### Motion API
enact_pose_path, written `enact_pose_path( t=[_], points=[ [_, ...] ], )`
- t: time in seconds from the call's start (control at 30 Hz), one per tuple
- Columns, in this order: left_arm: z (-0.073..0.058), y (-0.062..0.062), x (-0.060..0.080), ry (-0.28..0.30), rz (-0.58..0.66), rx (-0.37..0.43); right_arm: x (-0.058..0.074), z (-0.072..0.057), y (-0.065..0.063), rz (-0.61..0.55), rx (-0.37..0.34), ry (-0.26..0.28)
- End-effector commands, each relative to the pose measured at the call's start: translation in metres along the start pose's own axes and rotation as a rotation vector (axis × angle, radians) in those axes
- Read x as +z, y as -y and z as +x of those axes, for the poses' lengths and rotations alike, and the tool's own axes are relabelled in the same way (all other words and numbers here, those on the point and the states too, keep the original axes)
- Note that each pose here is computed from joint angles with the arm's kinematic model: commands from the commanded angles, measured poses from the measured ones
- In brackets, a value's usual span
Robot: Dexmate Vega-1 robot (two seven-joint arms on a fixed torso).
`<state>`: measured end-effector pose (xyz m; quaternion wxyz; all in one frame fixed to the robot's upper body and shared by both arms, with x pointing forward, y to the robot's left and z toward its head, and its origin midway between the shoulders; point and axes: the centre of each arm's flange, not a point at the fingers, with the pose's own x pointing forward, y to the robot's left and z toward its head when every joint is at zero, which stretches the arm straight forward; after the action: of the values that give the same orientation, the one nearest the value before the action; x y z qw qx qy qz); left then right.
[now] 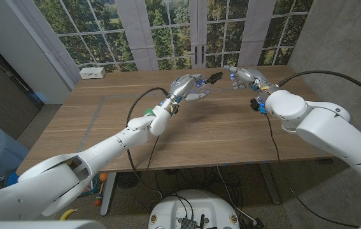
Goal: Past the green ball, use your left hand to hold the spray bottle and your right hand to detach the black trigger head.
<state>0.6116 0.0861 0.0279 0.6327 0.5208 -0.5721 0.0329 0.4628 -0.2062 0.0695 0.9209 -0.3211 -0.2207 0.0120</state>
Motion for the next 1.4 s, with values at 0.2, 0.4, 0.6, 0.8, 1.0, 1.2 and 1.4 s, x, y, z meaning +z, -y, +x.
enact_pose_path(
  t=[0.2, 0.4, 0.6, 0.8, 1.0, 1.2, 1.4],
  points=[
    [0.003, 0.005, 0.004, 0.02, 0.057, 0.047, 0.022, 0.001, -0.002, -0.152, 0.037, -0.078],
    [0.004, 0.008, 0.004, 0.022, 0.061, 0.044, 0.026, 0.006, -0.002, -0.182, 0.057, -0.084],
    [0.006, 0.008, 0.003, 0.026, 0.056, 0.046, 0.029, 0.012, -0.004, -0.218, 0.077, -0.107],
    [0.009, 0.009, 0.001, 0.025, 0.049, 0.048, 0.03, 0.019, -0.005, -0.248, 0.1, -0.134],
    [0.009, 0.009, 0.001, 0.026, 0.043, 0.044, 0.03, 0.024, -0.004, -0.246, 0.121, -0.116],
    [0.008, 0.007, 0.0, 0.018, 0.027, 0.036, 0.03, 0.026, -0.004, -0.268, 0.173, -0.078],
    [0.008, 0.005, -0.001, 0.007, 0.002, 0.022, 0.03, 0.03, -0.005, -0.305, 0.238, -0.04]
  ],
)
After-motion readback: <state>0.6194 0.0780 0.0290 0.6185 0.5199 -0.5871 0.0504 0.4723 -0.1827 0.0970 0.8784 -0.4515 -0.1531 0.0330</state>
